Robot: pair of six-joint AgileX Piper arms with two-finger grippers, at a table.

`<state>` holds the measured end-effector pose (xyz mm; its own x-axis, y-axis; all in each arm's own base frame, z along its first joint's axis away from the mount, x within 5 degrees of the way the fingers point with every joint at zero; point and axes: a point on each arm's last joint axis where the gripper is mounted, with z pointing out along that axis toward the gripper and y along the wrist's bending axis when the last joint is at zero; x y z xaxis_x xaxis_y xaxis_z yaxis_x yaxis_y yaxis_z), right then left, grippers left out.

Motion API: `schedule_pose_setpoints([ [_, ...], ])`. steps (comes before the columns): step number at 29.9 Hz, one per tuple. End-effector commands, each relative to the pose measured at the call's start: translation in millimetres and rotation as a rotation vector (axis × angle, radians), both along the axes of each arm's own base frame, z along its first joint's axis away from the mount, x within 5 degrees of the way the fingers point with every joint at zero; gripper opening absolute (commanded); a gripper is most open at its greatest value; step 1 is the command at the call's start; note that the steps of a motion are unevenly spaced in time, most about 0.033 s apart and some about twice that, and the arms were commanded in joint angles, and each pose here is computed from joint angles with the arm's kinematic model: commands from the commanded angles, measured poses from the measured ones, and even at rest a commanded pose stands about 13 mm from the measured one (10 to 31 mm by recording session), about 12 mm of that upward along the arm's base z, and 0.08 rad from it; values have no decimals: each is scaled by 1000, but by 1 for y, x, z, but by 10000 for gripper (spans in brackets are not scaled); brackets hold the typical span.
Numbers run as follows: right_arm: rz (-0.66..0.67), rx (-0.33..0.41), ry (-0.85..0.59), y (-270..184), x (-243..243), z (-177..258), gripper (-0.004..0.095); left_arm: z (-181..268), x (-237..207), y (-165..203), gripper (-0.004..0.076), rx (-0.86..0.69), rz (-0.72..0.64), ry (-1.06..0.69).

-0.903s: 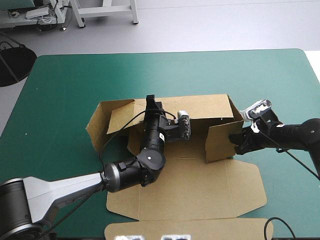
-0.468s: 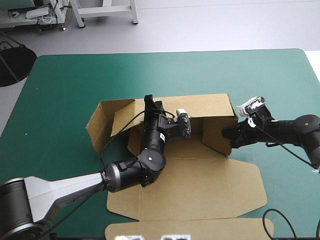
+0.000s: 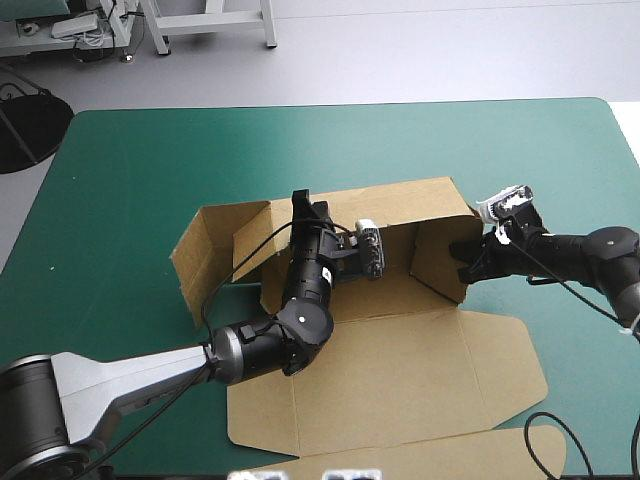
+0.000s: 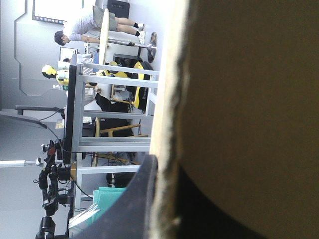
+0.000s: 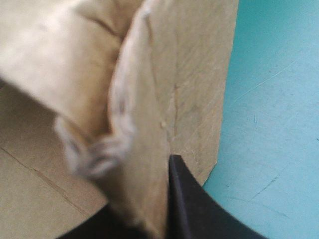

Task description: Fold the box

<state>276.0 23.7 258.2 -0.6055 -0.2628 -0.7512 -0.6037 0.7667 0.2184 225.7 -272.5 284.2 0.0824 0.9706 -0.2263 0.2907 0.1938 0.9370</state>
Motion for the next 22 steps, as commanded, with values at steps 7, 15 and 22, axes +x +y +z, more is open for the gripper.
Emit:
schedule_pose_setpoints([
  [7, 46, 29, -5, 3, -3, 9, 0, 23, -2, 5, 95, -43, 25, -76],
  [15, 63, 33, 4, 4, -5, 9, 0, 22, 0, 3, 370, -52, -17, -60],
  [22, 65, 28, 10, 4, -5, 9, 0, 25, -21, -15, 375, -55, -110, -99],
])
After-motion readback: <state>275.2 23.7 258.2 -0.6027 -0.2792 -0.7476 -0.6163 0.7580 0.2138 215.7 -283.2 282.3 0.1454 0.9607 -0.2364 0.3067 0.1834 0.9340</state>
